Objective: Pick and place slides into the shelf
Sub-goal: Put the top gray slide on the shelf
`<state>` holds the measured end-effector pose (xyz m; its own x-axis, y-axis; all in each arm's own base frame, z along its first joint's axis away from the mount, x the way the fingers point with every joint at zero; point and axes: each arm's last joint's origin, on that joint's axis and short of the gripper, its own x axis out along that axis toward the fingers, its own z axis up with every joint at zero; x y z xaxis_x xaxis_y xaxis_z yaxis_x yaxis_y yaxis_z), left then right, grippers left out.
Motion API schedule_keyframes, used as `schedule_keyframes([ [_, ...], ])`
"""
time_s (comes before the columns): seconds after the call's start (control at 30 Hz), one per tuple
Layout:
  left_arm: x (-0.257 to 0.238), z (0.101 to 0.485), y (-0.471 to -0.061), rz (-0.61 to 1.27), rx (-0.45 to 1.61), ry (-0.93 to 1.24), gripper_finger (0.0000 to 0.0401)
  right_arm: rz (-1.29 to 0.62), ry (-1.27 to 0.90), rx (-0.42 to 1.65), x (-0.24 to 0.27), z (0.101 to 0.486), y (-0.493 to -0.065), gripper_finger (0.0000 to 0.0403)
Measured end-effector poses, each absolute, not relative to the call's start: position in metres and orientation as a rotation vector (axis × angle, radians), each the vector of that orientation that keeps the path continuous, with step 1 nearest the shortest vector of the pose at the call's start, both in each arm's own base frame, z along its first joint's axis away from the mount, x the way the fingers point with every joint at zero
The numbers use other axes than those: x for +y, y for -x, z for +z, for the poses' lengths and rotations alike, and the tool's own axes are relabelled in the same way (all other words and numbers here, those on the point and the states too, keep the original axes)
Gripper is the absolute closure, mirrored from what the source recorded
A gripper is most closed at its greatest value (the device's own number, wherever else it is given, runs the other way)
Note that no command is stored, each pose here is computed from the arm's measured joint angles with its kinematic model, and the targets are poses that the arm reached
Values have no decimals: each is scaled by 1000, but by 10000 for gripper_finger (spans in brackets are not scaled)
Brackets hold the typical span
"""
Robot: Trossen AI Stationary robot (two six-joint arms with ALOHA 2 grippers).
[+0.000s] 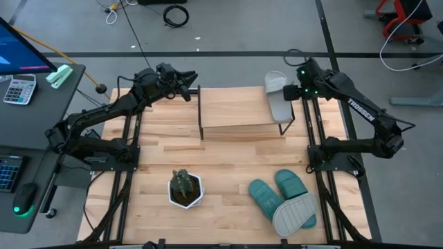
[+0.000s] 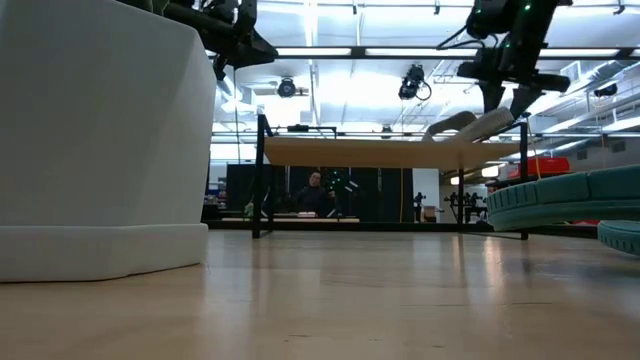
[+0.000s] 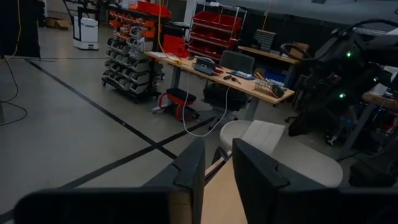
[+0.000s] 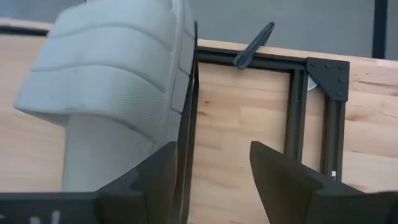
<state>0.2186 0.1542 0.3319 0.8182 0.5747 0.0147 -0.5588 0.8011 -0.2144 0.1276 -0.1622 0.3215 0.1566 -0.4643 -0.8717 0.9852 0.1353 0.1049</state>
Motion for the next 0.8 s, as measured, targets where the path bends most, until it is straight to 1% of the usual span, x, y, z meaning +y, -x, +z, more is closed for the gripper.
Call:
schedule_keyframes([
  [0.1, 154, 332, -219, 608, -80, 205, 318, -1249, -805, 828, -164, 318, -133, 197],
  [0.27, 154, 332, -219, 608, -81, 205, 314, -1189, -835, 849, -166, 313, -141, 207],
  [0.37, 154, 332, -219, 608, -81, 204, 311, -1187, -835, 844, -166, 313, -141, 211],
  [0.57, 154, 332, -219, 608, -80, 202, 314, -1204, -812, 797, -164, 319, -138, 213],
  [0.7, 154, 332, -219, 608, -80, 202, 318, -1196, -772, 709, -168, 325, -140, 213],
  [0.8, 154, 332, -219, 608, -80, 202, 317, -1198, -771, 703, -169, 325, -141, 213],
])
